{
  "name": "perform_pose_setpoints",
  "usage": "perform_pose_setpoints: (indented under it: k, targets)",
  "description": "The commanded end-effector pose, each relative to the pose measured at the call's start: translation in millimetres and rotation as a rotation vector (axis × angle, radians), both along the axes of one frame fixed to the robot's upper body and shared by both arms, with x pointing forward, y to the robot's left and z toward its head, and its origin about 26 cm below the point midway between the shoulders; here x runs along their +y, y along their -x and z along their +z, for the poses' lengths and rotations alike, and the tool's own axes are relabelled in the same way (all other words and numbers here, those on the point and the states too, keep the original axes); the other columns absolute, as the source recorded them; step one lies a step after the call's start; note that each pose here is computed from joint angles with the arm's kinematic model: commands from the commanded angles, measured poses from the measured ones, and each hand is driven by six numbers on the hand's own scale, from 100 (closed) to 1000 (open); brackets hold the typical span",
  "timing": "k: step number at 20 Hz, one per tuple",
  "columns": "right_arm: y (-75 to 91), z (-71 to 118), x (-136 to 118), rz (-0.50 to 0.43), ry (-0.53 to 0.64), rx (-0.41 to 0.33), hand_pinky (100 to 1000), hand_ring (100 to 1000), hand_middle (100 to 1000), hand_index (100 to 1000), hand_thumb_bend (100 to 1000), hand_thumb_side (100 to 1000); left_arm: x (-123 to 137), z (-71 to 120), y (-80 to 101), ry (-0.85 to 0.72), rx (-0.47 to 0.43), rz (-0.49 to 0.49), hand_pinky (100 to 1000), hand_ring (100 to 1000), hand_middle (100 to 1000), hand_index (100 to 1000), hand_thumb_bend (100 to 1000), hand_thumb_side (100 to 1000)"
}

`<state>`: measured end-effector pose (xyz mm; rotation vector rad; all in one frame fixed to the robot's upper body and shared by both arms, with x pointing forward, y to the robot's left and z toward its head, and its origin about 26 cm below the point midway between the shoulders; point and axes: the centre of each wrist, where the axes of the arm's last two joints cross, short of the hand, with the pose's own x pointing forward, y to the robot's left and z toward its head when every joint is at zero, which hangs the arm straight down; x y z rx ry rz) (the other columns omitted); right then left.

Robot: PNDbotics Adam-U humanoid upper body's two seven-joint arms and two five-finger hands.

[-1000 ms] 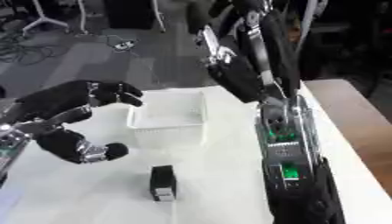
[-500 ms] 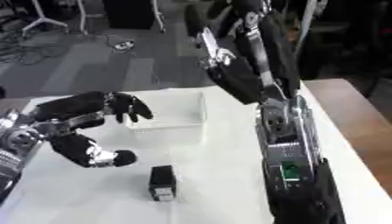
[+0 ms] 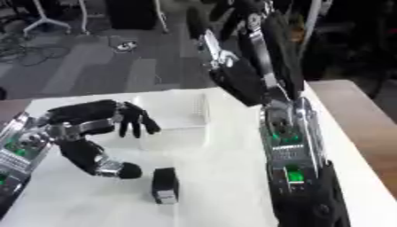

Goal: Pick up objects on the table and place them in the box.

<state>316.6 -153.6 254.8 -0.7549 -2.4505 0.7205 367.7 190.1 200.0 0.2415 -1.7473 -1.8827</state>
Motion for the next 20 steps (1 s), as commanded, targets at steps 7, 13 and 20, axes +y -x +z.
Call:
perform_pose_setpoints:
  k: [7, 13, 20]
  targets:
    - [2.7, 5.2, 2.6, 0.018, -0.004, -0.016, 134, 413, 528, 739, 334, 1000, -1.8, 2.5, -0.5, -0.095, -0.01, 0.004, 433, 590, 680, 794, 511, 1000]
    - [2.0, 4.6, 3.0, 0.02, 0.0, -0.01, 132, 413, 527, 740, 336, 1000, -5.8, 0.5, 0.2, -0.158, -0.069, 0.027, 429, 574, 669, 771, 504, 1000]
    - [1.6, 4.2, 3.2, 0.02, 0.001, -0.004, 130, 412, 527, 742, 337, 1000, -7.4, -0.4, 1.1, -0.207, -0.115, 0.047, 395, 557, 643, 740, 533, 1000]
